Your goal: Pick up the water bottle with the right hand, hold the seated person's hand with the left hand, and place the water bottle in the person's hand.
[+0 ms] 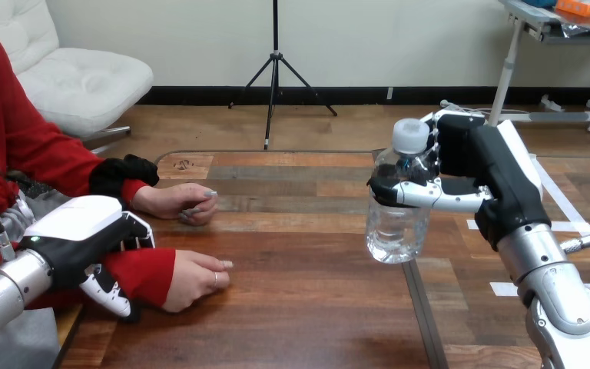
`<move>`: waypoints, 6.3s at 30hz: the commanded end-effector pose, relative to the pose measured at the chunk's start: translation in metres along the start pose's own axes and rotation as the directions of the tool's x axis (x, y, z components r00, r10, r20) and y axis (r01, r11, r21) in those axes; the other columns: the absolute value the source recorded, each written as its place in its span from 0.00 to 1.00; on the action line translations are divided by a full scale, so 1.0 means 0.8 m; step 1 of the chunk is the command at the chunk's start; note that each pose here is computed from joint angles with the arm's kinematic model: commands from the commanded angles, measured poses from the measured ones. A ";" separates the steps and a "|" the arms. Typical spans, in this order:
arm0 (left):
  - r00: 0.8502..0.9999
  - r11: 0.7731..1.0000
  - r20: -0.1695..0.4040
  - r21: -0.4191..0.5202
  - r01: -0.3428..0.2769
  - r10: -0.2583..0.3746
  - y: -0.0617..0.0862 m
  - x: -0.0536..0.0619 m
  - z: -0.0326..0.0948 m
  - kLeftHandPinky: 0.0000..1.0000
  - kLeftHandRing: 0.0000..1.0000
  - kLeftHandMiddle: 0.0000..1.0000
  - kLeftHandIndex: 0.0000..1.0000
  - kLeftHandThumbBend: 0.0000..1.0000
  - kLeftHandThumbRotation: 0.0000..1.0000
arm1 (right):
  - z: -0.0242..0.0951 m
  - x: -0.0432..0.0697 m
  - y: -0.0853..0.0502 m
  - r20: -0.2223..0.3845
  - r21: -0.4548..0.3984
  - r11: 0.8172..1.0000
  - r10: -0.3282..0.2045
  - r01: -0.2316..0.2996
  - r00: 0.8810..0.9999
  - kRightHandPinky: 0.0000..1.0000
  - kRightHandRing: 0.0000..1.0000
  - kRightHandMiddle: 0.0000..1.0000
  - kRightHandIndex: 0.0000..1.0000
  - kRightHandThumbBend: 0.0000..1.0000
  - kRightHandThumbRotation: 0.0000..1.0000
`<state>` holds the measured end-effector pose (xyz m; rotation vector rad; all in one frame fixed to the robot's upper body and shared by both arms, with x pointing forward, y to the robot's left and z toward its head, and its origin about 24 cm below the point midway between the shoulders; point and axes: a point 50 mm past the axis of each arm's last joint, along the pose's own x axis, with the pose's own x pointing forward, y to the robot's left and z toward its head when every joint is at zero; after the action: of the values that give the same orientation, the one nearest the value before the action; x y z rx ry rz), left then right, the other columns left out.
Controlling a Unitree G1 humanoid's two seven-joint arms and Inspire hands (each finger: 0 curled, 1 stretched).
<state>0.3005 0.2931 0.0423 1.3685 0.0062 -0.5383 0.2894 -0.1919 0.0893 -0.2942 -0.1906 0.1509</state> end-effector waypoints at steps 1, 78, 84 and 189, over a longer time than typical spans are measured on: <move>0.987 0.990 0.088 -0.052 -0.134 0.138 0.026 0.020 0.023 0.40 0.43 0.47 0.48 0.85 0.00 | 0.031 0.023 -0.002 0.127 0.007 1.000 -0.006 0.006 0.992 0.22 0.28 0.38 0.41 0.86 0.00; 0.945 0.951 0.185 -0.204 -0.231 0.270 0.027 0.013 0.039 0.31 0.35 0.41 0.43 0.85 0.00 | 0.015 0.040 0.011 0.119 0.012 0.999 0.049 -0.051 0.992 0.23 0.29 0.39 0.42 0.88 0.00; 0.944 0.950 0.190 -0.213 -0.227 0.268 0.025 0.013 0.040 0.30 0.34 0.41 0.43 0.86 0.00 | 0.017 0.041 0.012 0.116 0.020 0.998 0.052 -0.055 0.992 0.23 0.29 0.40 0.42 0.88 0.00; 0.965 0.976 0.185 -0.152 -0.157 0.184 0.017 0.029 0.051 0.32 0.37 0.43 0.42 0.86 0.00 | 0.038 0.081 0.066 0.189 0.036 0.987 0.149 -0.159 0.971 0.23 0.30 0.40 0.41 0.89 0.00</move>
<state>0.2919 0.2788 0.0256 1.2214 0.0183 -0.5432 0.3262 -0.1362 0.0803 -0.2456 -0.2142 0.3237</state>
